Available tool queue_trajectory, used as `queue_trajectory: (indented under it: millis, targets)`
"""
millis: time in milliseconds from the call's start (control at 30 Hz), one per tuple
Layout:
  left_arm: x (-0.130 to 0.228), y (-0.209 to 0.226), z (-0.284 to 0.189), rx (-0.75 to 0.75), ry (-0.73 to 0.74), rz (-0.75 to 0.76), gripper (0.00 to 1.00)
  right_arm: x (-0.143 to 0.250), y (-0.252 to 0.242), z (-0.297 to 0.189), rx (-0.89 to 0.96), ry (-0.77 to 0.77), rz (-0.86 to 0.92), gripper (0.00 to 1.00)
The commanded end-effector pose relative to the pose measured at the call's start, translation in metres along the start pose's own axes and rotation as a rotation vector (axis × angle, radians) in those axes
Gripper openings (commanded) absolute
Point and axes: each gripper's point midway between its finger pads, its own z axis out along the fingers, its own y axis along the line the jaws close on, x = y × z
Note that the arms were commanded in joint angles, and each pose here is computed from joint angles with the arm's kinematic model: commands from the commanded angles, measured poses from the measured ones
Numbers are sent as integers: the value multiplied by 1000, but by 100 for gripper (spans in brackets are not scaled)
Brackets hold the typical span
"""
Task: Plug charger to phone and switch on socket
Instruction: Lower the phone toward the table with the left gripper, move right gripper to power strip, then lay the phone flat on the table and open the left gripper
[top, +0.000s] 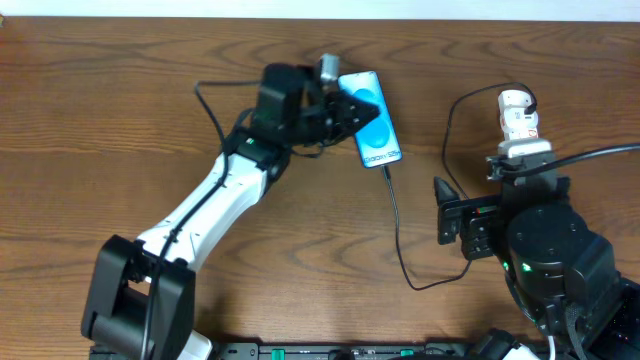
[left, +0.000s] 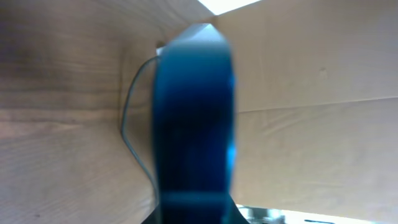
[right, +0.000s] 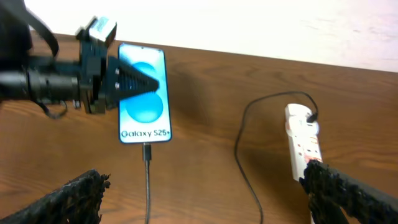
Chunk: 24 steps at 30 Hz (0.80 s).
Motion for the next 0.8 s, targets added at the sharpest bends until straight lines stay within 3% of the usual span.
queue_trajectory:
  millis: [0, 100, 167, 333, 400, 533, 667, 767]
  targets:
    - [-20, -45, 8, 19, -61, 254, 7, -4, -9, -2, 44, -13, 3, 99]
    - [-16, -43, 33, 40, 22, 250, 7, -3, -9, -2, 44, -12, 3, 99]
    - [-15, 3, 65, -70, 128, 226, 7, 2, -11, -2, 51, 10, 17, 99]
    - [1, 62, 93, -205, 316, 240, 7, 6, -12, -2, 57, 25, 19, 99]
    - [13, 74, 102, -134, 393, 212, 7, 6, -12, -2, 57, 25, 19, 99]
    - [22, 106, 106, -94, 462, 110, 7, 6, -12, -2, 59, 26, 18, 99]
    - [20, 139, 107, -144, 461, -56, 7, 6, -13, -1, 67, 24, 17, 99]
    - [18, 151, 105, -176, 450, -91, 7, 5, -15, -1, 80, 20, 17, 99]
